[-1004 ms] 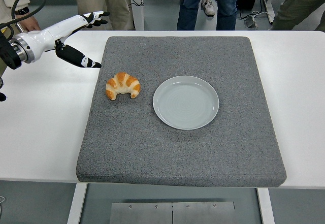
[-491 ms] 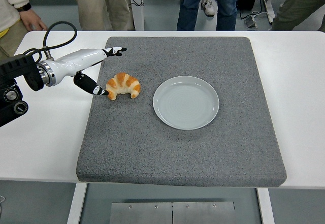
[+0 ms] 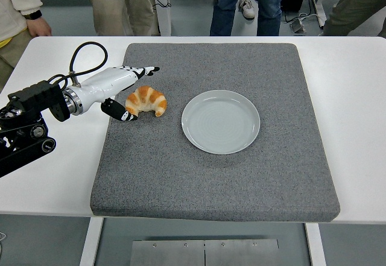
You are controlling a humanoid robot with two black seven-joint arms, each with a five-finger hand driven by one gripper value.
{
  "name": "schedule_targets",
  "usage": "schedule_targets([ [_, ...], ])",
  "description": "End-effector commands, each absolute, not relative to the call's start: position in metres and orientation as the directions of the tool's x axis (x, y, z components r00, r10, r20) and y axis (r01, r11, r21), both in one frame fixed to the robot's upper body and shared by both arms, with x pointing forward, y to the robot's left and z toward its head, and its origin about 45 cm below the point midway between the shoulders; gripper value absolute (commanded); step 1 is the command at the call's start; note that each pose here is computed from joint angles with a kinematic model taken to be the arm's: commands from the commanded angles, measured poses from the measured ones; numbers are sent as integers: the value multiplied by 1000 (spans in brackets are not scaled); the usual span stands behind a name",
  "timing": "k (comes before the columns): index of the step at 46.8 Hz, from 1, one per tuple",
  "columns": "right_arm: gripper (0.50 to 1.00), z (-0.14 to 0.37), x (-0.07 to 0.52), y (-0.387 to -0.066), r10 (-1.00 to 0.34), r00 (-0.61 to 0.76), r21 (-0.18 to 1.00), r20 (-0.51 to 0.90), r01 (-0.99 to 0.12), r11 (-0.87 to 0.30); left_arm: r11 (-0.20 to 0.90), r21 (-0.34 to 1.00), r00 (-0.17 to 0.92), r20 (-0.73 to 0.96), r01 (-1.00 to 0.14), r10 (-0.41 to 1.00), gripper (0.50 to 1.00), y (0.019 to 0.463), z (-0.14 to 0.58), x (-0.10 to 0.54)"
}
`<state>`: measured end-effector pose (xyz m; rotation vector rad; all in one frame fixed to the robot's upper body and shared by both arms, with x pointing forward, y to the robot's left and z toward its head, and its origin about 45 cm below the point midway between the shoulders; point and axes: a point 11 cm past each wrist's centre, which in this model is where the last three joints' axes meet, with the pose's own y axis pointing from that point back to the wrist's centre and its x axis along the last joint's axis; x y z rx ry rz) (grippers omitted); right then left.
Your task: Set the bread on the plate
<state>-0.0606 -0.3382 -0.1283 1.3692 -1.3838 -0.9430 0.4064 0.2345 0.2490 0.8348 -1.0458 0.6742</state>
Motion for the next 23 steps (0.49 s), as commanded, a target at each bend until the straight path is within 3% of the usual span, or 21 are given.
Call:
schedule_targets([
  [1, 1000, -128, -61, -338, -993, 66, 960, 101, -270, 80, 523, 259, 360, 928, -812, 99, 957, 231, 244, 407],
  [23, 1000, -128, -61, -338, -993, 66, 960, 101, -270, 80, 502, 229, 331, 936, -834, 122, 957, 223, 225, 414],
])
